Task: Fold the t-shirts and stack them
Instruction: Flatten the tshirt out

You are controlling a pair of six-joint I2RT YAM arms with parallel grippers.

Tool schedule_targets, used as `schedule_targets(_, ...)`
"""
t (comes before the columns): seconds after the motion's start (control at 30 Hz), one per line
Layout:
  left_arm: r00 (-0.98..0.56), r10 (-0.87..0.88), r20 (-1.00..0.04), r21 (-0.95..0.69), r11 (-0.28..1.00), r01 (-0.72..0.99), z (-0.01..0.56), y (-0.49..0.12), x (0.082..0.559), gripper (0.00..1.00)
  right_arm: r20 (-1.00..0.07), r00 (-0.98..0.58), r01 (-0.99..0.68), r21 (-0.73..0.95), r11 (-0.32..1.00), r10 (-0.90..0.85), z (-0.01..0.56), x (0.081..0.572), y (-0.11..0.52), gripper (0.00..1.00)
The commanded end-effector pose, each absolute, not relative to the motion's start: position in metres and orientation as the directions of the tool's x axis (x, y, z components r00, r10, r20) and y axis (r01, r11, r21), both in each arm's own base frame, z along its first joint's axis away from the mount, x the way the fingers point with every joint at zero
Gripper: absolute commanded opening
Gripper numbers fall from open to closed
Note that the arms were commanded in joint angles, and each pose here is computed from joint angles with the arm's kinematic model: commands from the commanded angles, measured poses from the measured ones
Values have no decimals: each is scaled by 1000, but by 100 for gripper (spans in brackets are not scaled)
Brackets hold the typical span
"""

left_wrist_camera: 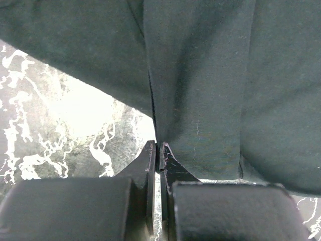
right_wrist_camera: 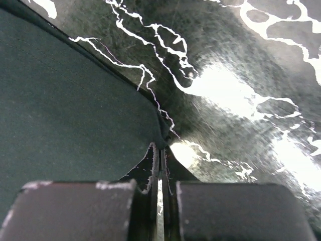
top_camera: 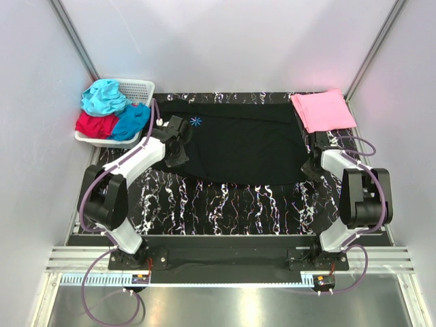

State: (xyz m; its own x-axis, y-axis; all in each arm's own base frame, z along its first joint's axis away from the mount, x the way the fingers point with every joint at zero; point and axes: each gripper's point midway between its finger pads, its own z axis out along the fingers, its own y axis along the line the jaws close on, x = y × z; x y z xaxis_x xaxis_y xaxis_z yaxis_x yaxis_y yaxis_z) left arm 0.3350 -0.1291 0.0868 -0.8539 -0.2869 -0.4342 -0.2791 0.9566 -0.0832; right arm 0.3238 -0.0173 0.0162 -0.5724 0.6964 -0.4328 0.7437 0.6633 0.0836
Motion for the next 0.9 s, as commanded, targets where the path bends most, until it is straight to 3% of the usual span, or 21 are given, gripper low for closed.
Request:
schedule_targets(0.0,-781,-327,-532,-100,940,-326,124,-115,343,0,-494,-536,752,89,653,685,45,324,-26,0)
schedule_targets(0.3,-579,-483,-657,-145,834,-532,192,-50,299,0,-626,-466,750,95,654,625,127,328,-47,0)
schedule_targets(0.53,-524,-554,-647,-183,780,-598,210,-34,261,0,-652,-435,734,143,664,621,157,329,-45,0)
schedule_targets(0.7,-439,-579,-687,-234,749,-620,227,-20,246,0,-692,-401,725,161,669,601,179,322,-50,0)
schedule_targets(0.87,-432,-530,-730,-255,797,-547,254,-22,254,0,-708,-415,684,171,709,571,197,323,-47,0)
